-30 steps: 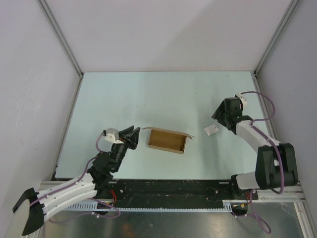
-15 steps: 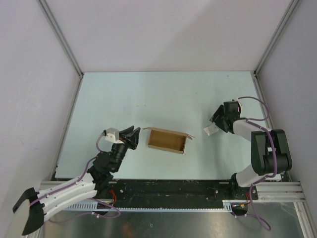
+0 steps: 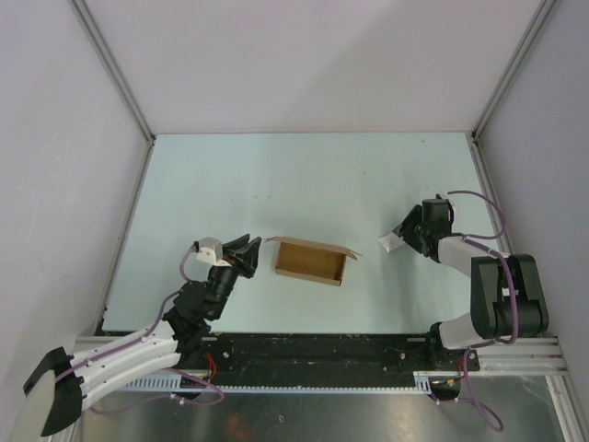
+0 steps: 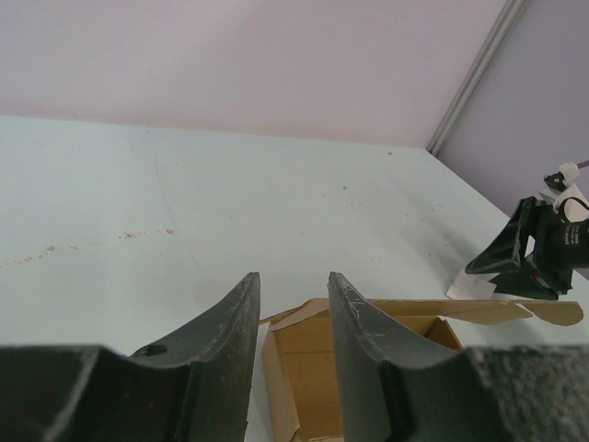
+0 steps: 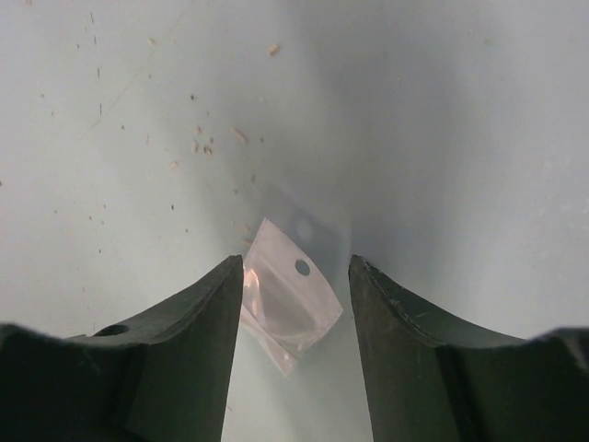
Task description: Fold the paper box
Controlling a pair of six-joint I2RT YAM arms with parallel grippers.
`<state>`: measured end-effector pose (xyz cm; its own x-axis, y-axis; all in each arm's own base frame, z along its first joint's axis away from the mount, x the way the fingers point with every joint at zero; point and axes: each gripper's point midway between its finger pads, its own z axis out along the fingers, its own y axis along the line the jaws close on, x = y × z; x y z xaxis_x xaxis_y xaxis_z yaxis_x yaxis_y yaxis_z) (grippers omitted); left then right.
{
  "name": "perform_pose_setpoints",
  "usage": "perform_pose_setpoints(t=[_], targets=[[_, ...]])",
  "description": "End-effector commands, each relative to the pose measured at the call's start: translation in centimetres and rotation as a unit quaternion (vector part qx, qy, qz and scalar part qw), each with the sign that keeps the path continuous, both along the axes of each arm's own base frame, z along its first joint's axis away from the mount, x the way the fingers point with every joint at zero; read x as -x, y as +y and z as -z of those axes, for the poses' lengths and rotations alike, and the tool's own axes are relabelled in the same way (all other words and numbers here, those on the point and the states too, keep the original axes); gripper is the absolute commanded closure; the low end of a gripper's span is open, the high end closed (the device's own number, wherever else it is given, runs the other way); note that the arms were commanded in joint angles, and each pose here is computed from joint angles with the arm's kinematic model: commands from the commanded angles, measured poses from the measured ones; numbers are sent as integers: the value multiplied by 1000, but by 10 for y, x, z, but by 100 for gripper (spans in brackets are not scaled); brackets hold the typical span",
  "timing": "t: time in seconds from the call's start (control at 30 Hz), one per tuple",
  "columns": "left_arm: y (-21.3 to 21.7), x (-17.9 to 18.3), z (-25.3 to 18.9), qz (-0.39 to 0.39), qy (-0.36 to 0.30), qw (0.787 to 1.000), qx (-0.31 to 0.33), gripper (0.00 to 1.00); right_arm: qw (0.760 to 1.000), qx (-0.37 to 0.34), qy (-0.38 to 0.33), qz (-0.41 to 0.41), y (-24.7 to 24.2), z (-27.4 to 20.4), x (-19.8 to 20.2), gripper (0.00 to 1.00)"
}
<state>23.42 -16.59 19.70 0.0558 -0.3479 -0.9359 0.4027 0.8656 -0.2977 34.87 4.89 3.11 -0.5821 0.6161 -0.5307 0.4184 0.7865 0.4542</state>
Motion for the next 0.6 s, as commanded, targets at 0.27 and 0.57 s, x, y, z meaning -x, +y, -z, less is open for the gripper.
perform_pose_setpoints(t=[0.27,0.57], targets=[[6,4,43,-3,29,999,-33,59,1000,-21,-11,-13,7,-3,16,59],[8,4,44,-6,29,999,-34,59,999,-25,-7,-21,10,11,9,78]])
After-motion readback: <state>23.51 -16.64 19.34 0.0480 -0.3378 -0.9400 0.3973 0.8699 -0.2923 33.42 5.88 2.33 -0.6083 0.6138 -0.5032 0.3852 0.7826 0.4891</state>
